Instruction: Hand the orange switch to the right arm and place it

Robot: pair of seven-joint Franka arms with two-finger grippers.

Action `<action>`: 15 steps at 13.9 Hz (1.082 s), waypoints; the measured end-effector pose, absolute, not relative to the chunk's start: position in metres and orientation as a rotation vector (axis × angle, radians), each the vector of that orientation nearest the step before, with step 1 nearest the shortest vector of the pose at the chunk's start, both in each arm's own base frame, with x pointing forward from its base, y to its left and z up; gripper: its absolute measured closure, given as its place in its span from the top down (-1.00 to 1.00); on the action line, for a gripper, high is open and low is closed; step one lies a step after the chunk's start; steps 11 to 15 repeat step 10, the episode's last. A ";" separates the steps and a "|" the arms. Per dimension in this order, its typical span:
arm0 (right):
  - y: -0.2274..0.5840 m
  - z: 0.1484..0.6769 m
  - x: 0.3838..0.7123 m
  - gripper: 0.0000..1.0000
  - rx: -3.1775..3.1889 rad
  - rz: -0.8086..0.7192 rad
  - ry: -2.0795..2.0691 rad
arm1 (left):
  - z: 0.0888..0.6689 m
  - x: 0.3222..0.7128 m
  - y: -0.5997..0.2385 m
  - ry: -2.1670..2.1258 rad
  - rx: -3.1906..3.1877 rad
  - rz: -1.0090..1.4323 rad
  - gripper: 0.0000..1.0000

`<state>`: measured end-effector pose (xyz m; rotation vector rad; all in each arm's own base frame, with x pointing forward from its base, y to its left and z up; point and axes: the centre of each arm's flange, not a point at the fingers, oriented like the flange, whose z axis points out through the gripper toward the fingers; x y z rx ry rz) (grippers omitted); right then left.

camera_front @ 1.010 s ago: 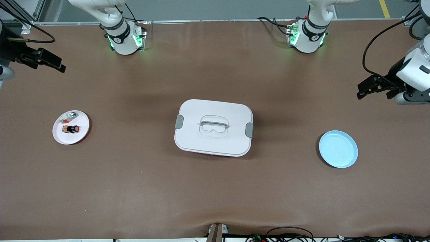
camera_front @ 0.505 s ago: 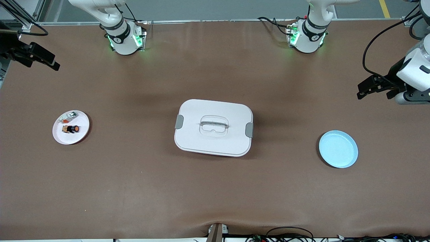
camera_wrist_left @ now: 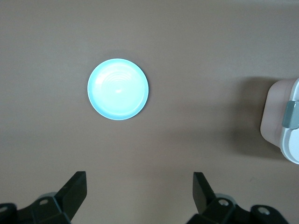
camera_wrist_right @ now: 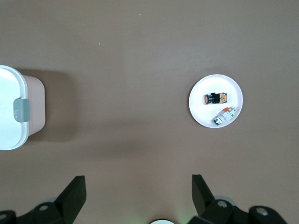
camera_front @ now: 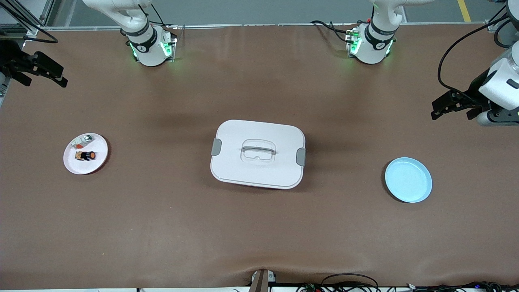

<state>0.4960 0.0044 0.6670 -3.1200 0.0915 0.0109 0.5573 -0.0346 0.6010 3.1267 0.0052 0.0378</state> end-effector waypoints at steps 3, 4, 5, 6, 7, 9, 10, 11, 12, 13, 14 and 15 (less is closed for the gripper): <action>0.004 0.667 0.495 1.00 -3.120 0.009 0.090 | 0.601 0.557 -0.035 0.005 3.127 0.030 1.00; 0.004 0.668 0.495 1.00 -3.120 0.009 0.090 | 0.600 0.556 -0.035 0.004 3.128 0.020 1.00; 0.005 0.668 0.495 1.00 -3.120 0.008 0.090 | 0.598 0.556 -0.035 0.002 3.128 0.006 1.00; 0.005 0.668 0.495 1.00 -3.120 0.010 0.089 | 0.597 0.556 -0.036 0.001 3.128 -0.002 1.00; 0.005 0.667 0.495 1.00 -3.121 0.012 0.089 | 0.596 0.556 -0.036 0.000 3.128 -0.006 1.00; 0.005 0.665 0.493 1.00 -3.121 0.011 0.089 | 0.594 0.557 -0.036 0.000 3.128 -0.011 1.00; 0.005 0.665 0.492 1.00 -3.120 0.005 0.089 | 0.594 0.557 -0.036 0.000 3.128 -0.012 1.00; 0.005 0.665 0.492 1.00 -3.120 0.005 0.089 | 0.594 0.557 -0.036 0.000 3.128 -0.012 1.00; 0.005 0.665 0.492 1.00 -3.120 0.005 0.089 | 0.594 0.557 -0.036 0.000 3.128 -0.012 1.00; 0.005 0.665 0.492 1.00 -3.120 0.005 0.089 | 0.594 0.557 -0.036 0.000 3.128 -0.012 1.00; 0.005 0.665 0.492 1.00 -3.120 0.005 0.089 | 0.594 0.557 -0.036 0.000 3.128 -0.012 1.00; 0.005 0.665 0.492 1.00 -3.120 0.005 0.089 | 0.594 0.557 -0.036 0.000 3.128 -0.012 1.00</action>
